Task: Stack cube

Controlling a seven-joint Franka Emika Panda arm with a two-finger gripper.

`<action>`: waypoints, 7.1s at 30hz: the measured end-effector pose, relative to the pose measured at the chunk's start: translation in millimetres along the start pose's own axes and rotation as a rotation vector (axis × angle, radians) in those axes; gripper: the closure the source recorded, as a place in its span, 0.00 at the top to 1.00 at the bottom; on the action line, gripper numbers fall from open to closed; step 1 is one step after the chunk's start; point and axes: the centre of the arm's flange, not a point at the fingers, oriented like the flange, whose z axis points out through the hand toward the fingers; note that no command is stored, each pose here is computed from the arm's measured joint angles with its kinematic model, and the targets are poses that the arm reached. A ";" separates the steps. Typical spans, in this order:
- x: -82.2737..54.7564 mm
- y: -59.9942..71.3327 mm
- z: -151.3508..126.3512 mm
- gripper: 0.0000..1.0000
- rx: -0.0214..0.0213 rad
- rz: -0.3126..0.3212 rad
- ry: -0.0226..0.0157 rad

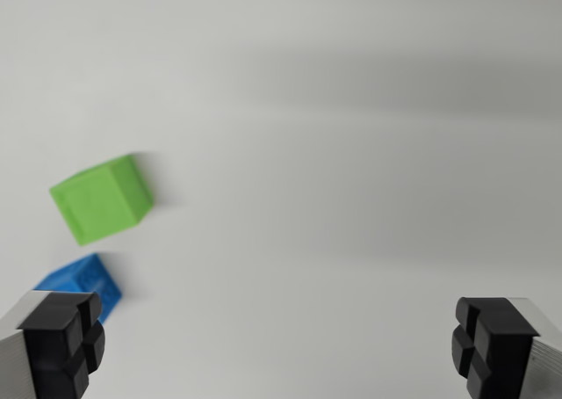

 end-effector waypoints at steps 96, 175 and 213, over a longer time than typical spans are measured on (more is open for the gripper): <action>-152.2 -64.0 275.6 1.00 -0.0032 -0.446 -0.0419; -150.7 -65.4 254.8 0.00 -0.0028 -0.447 -0.0329; -164.5 -57.7 173.3 0.00 -0.0070 -0.437 -0.0353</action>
